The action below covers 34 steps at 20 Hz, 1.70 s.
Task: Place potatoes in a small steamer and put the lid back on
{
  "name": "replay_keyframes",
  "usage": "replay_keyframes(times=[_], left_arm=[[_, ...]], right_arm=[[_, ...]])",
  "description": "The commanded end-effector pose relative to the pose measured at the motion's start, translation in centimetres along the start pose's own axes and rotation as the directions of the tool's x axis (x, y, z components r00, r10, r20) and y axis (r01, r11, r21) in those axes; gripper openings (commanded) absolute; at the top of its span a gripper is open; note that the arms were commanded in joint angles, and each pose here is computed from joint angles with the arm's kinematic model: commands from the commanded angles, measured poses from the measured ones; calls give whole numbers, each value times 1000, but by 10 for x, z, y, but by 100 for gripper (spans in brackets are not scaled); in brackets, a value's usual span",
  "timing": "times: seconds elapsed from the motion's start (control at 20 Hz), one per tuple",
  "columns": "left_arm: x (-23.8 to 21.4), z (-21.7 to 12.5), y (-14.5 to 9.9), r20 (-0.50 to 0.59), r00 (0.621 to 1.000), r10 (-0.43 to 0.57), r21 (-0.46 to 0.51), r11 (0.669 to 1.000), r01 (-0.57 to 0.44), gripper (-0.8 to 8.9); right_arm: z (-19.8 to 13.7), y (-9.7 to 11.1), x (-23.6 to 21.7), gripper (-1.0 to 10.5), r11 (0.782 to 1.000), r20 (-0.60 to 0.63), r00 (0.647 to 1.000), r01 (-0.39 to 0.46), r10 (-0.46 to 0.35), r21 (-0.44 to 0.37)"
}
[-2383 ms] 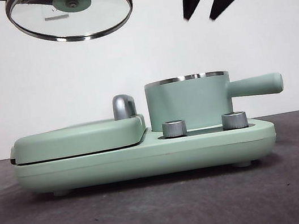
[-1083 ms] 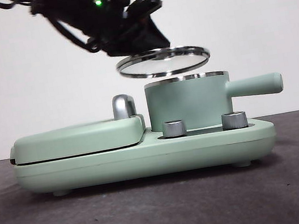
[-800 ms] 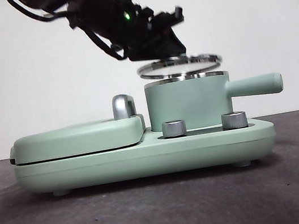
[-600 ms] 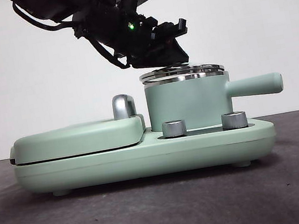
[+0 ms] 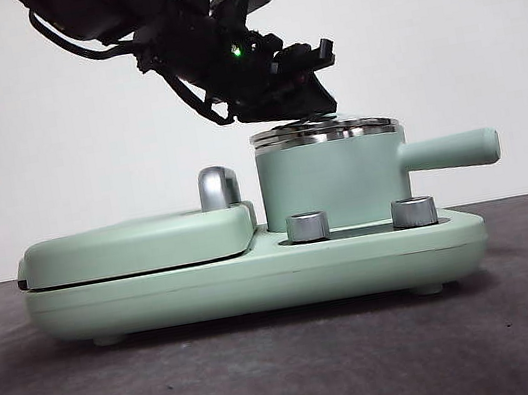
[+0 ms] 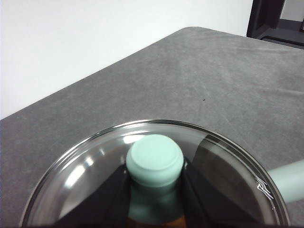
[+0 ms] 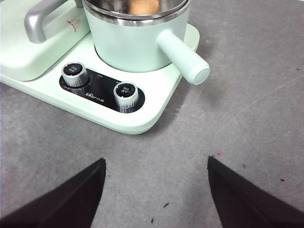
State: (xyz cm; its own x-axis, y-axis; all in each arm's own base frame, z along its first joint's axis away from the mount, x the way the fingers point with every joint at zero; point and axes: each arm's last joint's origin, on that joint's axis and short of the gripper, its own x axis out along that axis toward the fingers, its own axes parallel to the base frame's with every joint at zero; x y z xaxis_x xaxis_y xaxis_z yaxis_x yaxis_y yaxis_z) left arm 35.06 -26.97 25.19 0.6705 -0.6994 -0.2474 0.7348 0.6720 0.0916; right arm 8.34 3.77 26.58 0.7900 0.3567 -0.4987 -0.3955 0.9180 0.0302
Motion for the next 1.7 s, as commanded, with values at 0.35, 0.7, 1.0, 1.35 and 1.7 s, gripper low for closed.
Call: replay_keyframes(times=[0.35, 0.7, 1.0, 1.35, 1.7], left_arm=[[14, -9, -5, -4, 999, -54, -72, 996, 54, 13], [16, -18, -4, -71, 996, -44, 5, 999, 44, 13], [25, -33, -6, -107, 993, -52, -6, 999, 52, 13], [17, -24, -8, -119, 991, -59, -108, 993, 46, 45], [-12, 3, -8, -165, 984, -64, -134, 990, 42, 244]], right_arm=[[2, 1, 0, 329, 1000, 7, 1000, -4, 4, 9], [2, 1, 0, 329, 1000, 7, 1000, -4, 4, 10], [2, 1, 0, 329, 1000, 7, 1000, -4, 4, 8], [2, 1, 0, 329, 1000, 7, 1000, -4, 4, 8], [2, 1, 0, 329, 1000, 7, 1000, -5, 5, 7]])
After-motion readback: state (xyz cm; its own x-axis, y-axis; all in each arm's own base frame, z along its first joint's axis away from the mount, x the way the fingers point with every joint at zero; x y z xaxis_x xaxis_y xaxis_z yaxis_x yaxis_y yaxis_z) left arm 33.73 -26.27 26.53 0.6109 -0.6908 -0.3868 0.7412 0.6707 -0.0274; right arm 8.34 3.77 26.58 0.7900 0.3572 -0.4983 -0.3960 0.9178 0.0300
